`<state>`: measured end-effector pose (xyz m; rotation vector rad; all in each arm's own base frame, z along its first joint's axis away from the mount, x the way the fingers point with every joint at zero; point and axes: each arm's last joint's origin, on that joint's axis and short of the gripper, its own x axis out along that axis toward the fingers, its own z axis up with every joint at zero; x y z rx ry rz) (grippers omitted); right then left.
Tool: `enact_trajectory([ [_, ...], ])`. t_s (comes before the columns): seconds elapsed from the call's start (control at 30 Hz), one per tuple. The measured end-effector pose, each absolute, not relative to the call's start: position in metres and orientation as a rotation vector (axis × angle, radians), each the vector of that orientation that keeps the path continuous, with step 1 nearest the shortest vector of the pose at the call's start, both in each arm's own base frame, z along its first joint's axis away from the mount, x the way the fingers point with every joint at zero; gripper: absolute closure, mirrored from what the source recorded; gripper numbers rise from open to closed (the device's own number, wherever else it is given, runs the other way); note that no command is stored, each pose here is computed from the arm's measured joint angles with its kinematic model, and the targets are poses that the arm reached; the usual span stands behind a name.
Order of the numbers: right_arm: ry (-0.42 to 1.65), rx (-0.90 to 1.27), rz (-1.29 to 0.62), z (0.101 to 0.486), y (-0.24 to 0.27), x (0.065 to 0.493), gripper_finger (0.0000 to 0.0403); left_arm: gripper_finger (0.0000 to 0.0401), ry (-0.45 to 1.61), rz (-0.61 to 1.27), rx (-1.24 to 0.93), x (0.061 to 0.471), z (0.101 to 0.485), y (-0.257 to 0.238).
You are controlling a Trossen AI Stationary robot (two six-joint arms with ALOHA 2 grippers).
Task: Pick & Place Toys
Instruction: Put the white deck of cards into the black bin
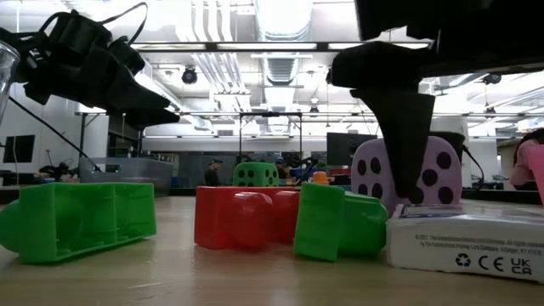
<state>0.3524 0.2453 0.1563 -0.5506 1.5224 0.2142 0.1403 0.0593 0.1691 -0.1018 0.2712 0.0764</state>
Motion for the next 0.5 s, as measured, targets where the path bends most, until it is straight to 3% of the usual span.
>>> enact_trajectory([
  [0.5, 1.520, -0.666, 0.332, 0.1547, 0.2359, 0.3584, 0.0018, 0.0074, 0.276, 0.076, -0.098, 0.1402, 0.1686, 0.0593],
])
